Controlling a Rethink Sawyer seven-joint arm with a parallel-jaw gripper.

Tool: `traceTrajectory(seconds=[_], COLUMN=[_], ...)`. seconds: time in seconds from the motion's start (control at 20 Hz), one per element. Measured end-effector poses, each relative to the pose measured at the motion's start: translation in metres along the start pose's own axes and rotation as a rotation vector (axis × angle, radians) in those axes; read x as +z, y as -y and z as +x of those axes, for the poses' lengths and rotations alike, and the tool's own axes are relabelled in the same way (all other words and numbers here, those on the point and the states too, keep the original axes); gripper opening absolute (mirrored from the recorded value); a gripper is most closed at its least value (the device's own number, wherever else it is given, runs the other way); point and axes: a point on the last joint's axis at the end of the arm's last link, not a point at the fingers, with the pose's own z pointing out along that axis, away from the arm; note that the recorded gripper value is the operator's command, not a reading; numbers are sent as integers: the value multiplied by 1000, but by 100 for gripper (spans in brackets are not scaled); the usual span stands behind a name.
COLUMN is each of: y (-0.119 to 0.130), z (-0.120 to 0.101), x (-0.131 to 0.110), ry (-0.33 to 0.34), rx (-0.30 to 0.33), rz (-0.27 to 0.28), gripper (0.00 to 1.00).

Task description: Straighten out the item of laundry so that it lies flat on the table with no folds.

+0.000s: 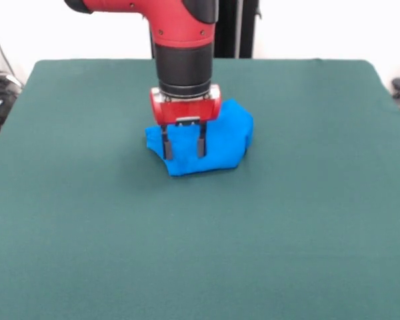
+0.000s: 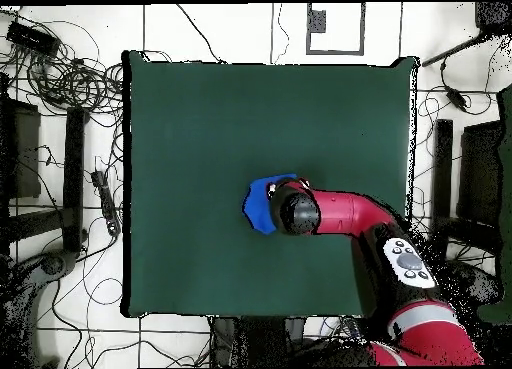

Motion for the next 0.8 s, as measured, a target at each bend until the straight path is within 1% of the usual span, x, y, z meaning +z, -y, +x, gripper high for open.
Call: traceTrajectory(seconds=[0.25, 0.65, 0.8], y=[-12, -14, -16], z=[-9, -11, -7], x=[-8, -14, -16], ry=[15, 20, 14], rx=[-26, -34, -36], rz=[6, 10, 10], gripper=[100, 100, 100])
